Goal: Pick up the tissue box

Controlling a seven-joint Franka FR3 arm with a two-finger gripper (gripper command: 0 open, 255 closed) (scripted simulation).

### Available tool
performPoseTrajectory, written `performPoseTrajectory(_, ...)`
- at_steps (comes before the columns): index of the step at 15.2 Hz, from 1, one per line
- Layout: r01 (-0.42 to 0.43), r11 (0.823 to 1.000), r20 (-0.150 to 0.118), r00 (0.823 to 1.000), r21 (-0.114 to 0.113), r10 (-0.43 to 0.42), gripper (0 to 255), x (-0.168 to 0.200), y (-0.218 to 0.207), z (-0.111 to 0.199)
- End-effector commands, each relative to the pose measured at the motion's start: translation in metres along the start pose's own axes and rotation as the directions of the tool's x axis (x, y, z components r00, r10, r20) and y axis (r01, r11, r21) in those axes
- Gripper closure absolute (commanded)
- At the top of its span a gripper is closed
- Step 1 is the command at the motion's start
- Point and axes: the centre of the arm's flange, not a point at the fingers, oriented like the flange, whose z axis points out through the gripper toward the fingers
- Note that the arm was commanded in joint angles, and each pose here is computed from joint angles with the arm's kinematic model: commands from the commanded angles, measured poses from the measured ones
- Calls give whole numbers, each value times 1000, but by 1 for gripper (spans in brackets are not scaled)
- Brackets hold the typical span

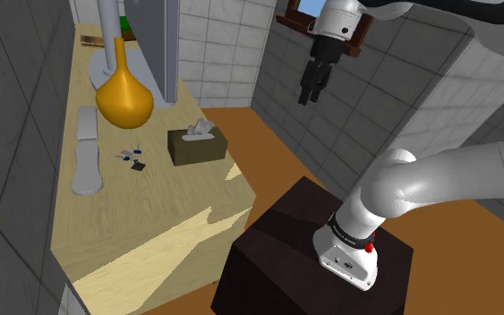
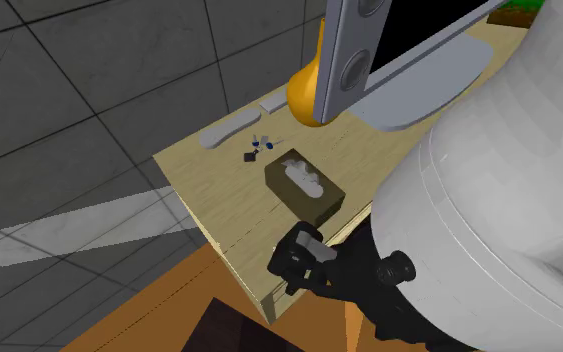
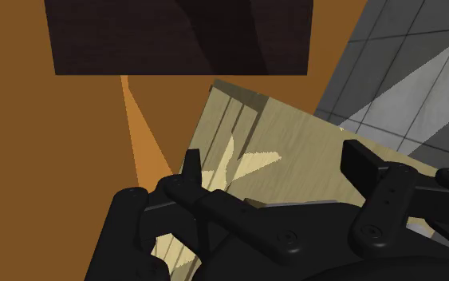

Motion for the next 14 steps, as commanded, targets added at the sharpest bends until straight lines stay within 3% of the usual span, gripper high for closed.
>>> performPoseTrajectory(1,0,1000,0,1000,0,0,0,0,0,0)
performPoseTrajectory(4,-102,995,-53,993,20,103,0,11,-23,24)
performPoseTrajectory(7,-202,978,-104,973,45,206,0,26,-45,46)
performPoseTrajectory(10,-298,952,-152,940,75,306,0,44,-66,68)
performPoseTrajectory(14,-418,900,-209,876,123,435,0,72,-91,94)
